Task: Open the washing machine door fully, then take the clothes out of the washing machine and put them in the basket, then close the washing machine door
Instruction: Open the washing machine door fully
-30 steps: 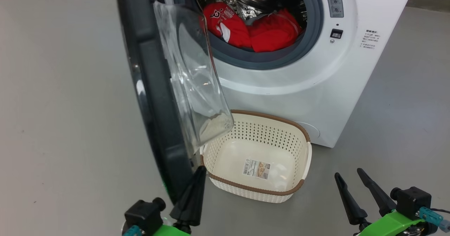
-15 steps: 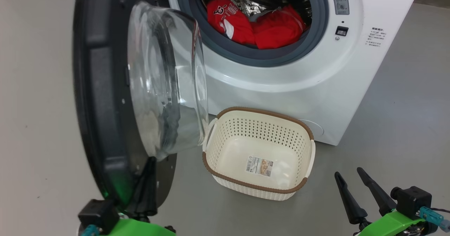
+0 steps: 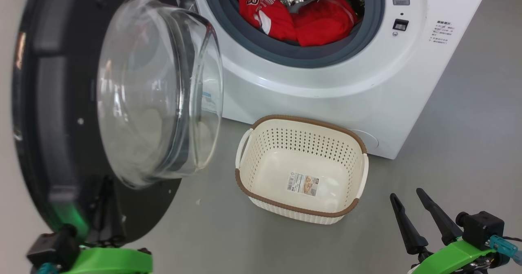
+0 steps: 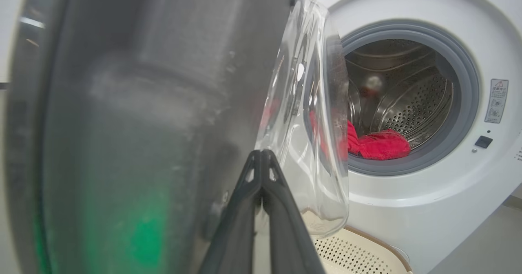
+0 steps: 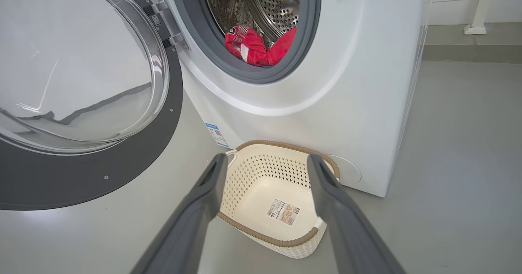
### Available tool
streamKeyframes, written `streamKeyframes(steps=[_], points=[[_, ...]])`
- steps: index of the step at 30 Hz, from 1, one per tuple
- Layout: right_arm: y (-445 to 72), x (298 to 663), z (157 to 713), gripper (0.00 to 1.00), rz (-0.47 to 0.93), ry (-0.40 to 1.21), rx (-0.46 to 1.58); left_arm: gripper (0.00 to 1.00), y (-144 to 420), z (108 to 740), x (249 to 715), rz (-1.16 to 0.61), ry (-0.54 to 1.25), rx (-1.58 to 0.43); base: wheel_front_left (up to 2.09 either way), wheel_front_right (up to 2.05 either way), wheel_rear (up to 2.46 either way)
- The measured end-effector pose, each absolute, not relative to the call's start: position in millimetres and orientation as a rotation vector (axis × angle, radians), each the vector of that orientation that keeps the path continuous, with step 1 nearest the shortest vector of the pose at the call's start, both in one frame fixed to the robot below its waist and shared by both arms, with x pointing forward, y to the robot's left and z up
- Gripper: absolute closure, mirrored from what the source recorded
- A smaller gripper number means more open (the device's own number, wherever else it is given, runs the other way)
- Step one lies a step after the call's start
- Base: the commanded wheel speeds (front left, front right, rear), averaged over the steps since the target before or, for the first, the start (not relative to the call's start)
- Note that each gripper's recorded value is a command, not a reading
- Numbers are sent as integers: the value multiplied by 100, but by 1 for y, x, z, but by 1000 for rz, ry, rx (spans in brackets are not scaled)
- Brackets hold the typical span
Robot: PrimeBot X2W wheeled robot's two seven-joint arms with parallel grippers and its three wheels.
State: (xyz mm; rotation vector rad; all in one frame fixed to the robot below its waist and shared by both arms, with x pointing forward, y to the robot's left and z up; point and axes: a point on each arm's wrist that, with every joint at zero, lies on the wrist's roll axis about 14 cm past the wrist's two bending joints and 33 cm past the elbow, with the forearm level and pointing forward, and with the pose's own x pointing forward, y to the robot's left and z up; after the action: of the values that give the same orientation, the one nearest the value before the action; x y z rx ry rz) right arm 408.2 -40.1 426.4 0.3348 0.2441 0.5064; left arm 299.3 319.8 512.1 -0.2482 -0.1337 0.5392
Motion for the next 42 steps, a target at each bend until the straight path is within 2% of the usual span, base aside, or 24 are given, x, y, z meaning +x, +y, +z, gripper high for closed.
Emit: streamKeyframes(steps=[19, 42], points=[[-43, 418, 413, 0, 500, 268, 332, 100, 394, 514, 286, 729, -138, -155, 0, 0, 0], [-49, 429, 398, 0, 488, 291, 335, 100, 455, 505, 289, 872, -82, -107, 0, 0, 0]])
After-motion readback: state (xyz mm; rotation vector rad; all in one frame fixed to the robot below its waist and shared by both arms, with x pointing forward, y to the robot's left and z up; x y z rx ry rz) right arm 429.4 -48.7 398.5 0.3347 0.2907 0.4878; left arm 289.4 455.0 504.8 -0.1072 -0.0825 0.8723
